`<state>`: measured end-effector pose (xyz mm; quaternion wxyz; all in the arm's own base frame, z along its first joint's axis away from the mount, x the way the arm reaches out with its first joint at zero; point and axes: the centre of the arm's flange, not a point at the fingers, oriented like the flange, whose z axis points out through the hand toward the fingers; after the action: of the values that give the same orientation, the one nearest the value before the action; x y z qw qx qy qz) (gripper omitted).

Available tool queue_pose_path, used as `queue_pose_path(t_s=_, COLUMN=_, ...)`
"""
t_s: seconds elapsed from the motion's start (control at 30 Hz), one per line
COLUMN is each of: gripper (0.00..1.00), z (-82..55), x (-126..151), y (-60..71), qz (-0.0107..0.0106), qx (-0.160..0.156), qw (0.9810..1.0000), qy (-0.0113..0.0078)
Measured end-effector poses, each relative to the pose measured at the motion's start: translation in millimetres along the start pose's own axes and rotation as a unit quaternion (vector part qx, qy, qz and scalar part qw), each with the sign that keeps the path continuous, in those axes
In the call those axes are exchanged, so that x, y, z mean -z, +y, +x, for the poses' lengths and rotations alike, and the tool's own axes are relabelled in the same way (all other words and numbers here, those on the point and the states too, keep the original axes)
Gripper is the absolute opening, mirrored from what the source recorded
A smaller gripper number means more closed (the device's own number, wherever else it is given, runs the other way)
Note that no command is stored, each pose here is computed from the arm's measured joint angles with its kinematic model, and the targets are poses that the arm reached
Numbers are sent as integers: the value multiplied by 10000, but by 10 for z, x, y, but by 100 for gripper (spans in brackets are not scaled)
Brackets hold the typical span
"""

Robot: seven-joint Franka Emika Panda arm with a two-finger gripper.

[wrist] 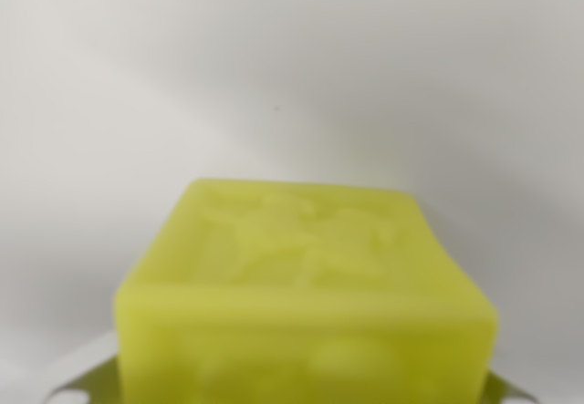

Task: Pick yellow cube

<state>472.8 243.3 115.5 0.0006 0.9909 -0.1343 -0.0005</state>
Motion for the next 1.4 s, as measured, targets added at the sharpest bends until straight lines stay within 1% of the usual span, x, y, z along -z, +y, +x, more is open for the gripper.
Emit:
queue_pose_path(t_s=0.2, gripper=0, z=2, x=64, y=0, qz=4, qx=-6, qw=10000, qy=0)
queue_pose_path(t_s=1.4, gripper=0, z=2, x=966, y=1, qz=4, qx=-6, qw=10000, qy=-1)
